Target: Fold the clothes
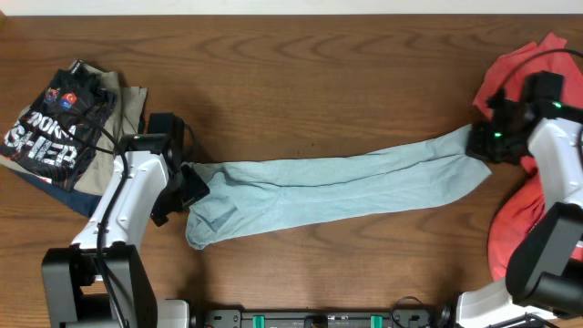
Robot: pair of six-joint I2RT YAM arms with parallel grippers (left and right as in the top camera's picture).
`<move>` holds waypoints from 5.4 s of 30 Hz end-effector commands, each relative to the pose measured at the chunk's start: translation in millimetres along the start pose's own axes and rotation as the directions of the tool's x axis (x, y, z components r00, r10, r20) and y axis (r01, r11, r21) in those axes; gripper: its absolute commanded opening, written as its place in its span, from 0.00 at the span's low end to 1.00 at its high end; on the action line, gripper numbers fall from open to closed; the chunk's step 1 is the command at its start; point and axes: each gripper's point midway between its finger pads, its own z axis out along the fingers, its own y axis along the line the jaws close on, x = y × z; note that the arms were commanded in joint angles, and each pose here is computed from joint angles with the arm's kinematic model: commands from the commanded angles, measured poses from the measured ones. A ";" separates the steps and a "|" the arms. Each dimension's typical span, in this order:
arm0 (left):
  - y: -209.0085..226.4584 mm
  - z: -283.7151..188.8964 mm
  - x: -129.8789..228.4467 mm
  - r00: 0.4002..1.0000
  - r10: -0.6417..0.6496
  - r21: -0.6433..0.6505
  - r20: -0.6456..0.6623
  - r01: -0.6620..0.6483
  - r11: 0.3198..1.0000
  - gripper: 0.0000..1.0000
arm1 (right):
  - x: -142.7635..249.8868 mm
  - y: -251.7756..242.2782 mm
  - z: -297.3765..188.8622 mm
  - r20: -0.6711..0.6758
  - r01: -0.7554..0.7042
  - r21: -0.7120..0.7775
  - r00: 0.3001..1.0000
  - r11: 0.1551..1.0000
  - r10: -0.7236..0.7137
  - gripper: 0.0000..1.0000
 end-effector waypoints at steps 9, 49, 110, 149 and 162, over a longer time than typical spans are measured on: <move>-1.2 -6.0 -3.3 1.000 0.000 0.015 0.016 -0.001 1.000 0.73 | 40.6 91.0 8.4 -0.135 0.029 -0.029 0.990 0.999 -0.033 0.01; 2.3 -1.3 2.0 1.000 0.002 0.002 -0.001 -0.002 1.000 0.74 | 119.9 227.7 27.3 -0.181 0.337 -0.228 0.907 0.914 -0.380 0.28; 2.3 -1.3 1.9 1.000 0.003 0.002 -0.001 -0.003 1.000 0.74 | 103.7 213.3 70.6 -0.085 0.407 0.015 0.911 0.913 -0.405 0.41; 2.3 -1.3 2.0 1.000 0.002 0.002 -0.001 -0.002 1.000 0.75 | 82.6 254.5 83.6 0.036 0.350 -0.014 0.936 0.937 -0.349 0.01; 2.3 -1.3 2.0 1.000 0.002 0.002 -0.001 -0.002 1.000 0.75 | 76.8 265.6 76.8 0.043 0.307 -0.078 0.952 0.948 -0.304 0.01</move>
